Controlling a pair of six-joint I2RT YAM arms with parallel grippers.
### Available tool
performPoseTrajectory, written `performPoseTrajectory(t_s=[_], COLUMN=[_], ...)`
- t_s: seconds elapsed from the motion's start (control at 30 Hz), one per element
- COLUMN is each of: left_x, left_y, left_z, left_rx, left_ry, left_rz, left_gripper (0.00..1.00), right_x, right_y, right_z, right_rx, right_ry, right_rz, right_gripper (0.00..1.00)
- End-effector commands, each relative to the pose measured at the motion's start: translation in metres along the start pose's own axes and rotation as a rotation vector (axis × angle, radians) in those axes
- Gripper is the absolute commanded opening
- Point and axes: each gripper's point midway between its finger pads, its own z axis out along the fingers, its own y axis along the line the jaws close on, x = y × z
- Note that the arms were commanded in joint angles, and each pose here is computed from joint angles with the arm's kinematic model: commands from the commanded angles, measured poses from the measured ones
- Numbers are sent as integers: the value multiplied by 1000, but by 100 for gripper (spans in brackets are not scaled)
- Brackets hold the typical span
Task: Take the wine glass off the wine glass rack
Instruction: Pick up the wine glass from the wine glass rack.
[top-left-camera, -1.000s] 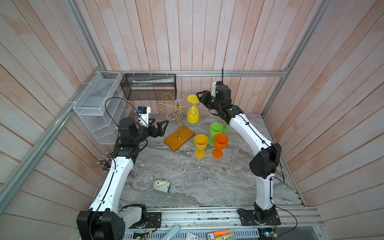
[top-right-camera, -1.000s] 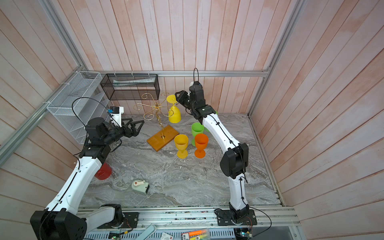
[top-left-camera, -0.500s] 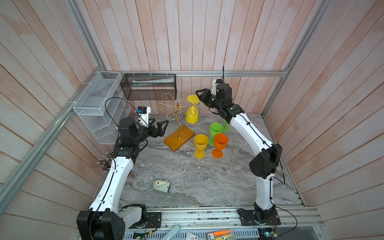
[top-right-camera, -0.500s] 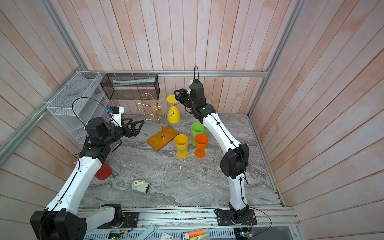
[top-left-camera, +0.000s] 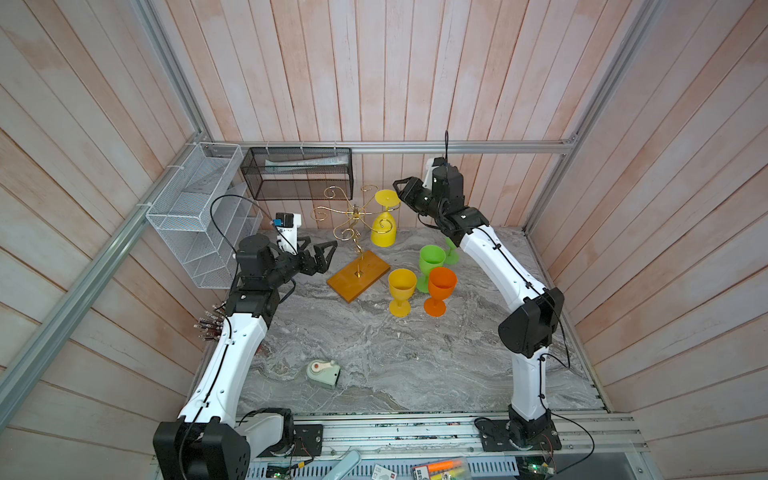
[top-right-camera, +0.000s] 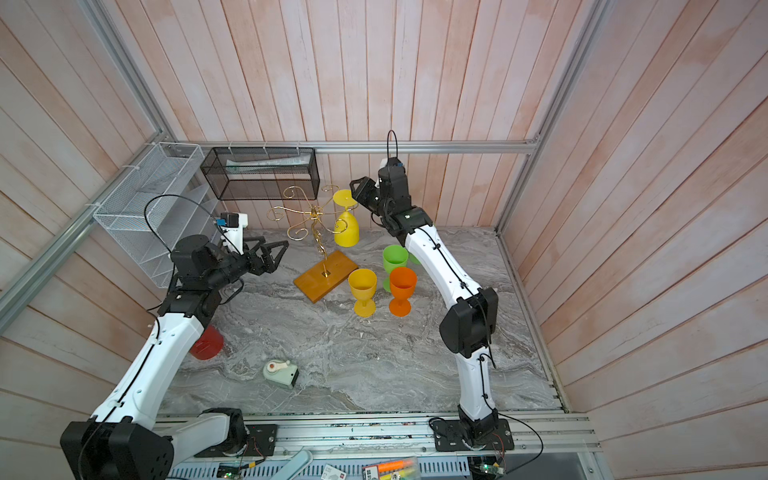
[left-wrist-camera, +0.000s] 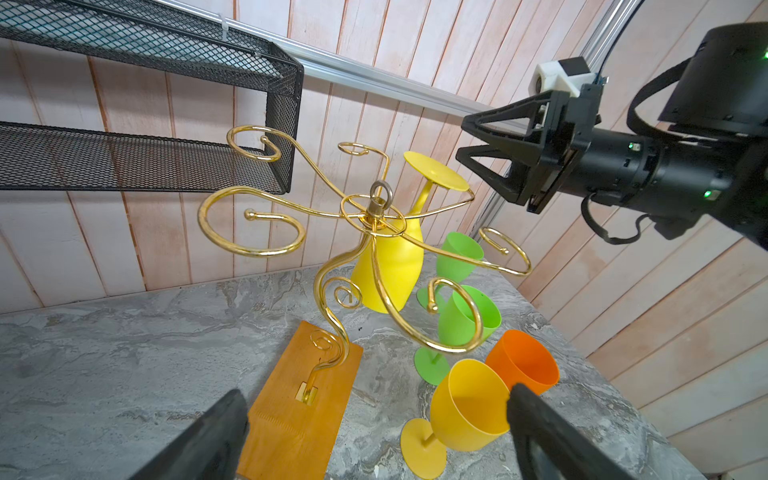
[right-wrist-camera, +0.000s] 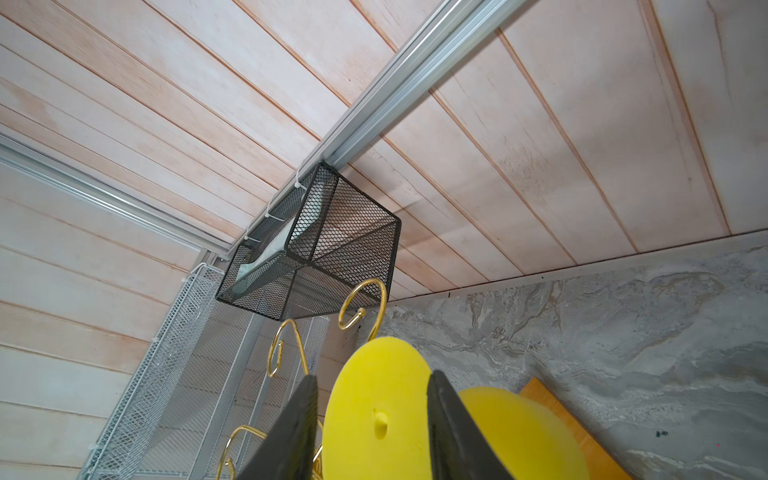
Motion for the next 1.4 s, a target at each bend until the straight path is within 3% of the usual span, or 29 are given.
performPoseTrajectory(t_s=[0.0,0.53,1.37], left_x=[-7,-6,-7], left_y=[-4,-6,-7], left_z=[0,1,1], left_rx=[13,18,19], left_ry=[-8,-5,-7], left_rz=[1,4,7], left_gripper=[99,99,99], right_x=[4,15,4], right_y=[-5,-2,15], right_z=[9,15,5], right_rx=[14,-9,-23], right_ry=[7,53,17], right_rz=[-21,-22,-68], right_gripper=[41,40,39])
